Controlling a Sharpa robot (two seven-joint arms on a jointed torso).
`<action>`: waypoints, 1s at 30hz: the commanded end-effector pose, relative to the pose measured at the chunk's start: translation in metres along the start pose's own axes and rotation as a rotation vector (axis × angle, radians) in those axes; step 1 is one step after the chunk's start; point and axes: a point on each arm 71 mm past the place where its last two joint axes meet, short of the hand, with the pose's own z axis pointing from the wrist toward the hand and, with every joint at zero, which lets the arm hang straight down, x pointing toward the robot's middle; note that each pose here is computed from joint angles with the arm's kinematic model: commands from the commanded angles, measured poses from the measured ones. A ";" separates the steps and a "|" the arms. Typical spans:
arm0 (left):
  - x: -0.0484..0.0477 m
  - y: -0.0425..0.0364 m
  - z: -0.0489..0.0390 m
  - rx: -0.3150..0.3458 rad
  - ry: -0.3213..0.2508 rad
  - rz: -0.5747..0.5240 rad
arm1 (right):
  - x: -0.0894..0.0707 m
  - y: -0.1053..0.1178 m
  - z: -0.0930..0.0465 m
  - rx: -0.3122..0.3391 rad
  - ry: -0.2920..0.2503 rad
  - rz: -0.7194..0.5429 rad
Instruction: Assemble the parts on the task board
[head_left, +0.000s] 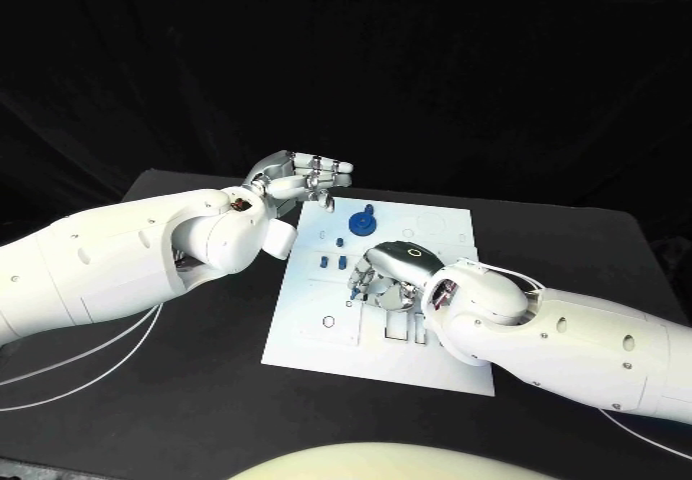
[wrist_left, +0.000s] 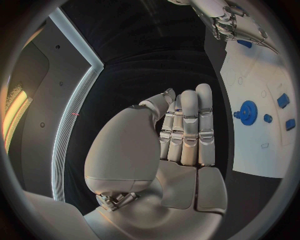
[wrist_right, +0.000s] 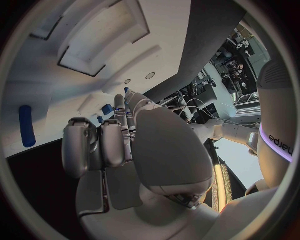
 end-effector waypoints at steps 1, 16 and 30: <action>0.0031 -0.0006 0.0006 0.000 0.017 -0.010 | 0.004 0.002 0.001 -0.015 0.024 -0.016; 0.0034 -0.0003 0.0008 -0.003 0.018 -0.010 | 0.011 0.003 0.004 -0.012 0.033 -0.016; 0.0037 0.0000 0.0007 -0.007 0.022 -0.011 | 0.013 0.002 0.007 0.000 0.054 -0.037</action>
